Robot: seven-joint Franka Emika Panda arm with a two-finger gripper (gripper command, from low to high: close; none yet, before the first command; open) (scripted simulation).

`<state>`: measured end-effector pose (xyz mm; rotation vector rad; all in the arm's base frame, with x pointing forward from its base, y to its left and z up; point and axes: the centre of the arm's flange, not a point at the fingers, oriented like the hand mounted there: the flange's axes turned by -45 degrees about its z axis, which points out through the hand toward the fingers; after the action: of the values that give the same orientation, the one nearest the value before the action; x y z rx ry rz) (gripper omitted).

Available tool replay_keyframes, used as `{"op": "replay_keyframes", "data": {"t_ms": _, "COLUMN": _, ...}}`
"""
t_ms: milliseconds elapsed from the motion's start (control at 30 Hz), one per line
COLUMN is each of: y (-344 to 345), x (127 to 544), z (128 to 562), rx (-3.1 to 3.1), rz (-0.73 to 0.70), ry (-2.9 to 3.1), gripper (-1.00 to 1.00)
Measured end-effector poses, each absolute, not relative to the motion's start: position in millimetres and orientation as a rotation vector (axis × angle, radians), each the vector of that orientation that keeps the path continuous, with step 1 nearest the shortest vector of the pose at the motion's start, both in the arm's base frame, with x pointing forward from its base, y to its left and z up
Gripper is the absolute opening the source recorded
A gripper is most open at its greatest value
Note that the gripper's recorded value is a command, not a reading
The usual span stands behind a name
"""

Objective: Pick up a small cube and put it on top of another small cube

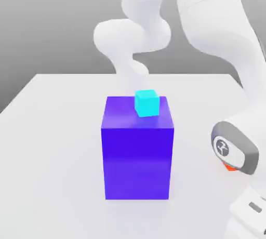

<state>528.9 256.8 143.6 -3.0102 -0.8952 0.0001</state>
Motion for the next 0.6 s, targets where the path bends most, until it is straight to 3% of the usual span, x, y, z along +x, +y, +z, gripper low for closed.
{"op": "replay_keyframes", "data": {"t_ms": 100, "y": 251.2, "x": 531.0, "z": 183.9, "rx": -3.016, "rz": 0.002, "ry": -0.880, "gripper": -1.00}}
{"op": "replay_keyframes", "data": {"t_ms": 333, "y": 80.8, "x": 583.9, "z": 196.5, "rx": -3.126, "rz": 0.045, "ry": -0.406, "gripper": -1.00}}
{"op": "replay_keyframes", "data": {"t_ms": 600, "y": -118.9, "x": 578.3, "z": 215.4, "rx": -3.142, "rz": 0.044, "ry": 0.140, "gripper": -1.00}}
